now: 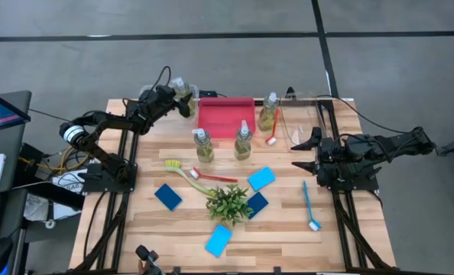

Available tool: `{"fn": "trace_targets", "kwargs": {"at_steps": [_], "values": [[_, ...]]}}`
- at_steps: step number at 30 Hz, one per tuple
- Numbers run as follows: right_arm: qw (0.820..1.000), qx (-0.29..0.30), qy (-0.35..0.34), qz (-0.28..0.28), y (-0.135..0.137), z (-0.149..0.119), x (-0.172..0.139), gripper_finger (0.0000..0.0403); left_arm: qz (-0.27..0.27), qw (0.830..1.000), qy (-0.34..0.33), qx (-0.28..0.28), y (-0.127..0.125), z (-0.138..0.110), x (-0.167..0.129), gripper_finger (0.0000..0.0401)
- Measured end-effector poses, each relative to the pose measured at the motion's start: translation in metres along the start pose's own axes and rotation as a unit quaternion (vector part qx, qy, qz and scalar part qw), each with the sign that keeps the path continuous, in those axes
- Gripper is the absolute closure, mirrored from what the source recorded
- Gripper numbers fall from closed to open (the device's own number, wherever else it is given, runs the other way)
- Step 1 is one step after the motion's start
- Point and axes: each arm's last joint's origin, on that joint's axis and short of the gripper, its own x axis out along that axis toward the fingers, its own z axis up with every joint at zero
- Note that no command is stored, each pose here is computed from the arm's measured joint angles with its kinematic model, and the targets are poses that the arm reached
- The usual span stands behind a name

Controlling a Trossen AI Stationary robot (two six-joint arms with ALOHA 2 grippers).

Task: Pick & Place Kitchen Sink Supplies
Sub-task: Put the yellow dishwashing liquid into the white bin

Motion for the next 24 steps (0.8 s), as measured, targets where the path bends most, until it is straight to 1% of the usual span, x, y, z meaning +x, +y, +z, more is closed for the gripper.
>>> {"fn": "trace_targets", "kwargs": {"at_steps": [14, 24], "values": [[1.0, 0.0, 0.0, 0.0, 0.0, 0.0, 0.0, 0.0158, 0.016, 1.0, -0.008, 0.002, -0.0012, 0.0024, -0.0001, 0.0085], [1.0, 0.001, 0.0, 0.0, 0.0, 0.0, 0.0, 0.0158, 0.017, 1.0, -0.006, 0.002, -0.0011, 0.003, -0.0007, 0.0049]]}}
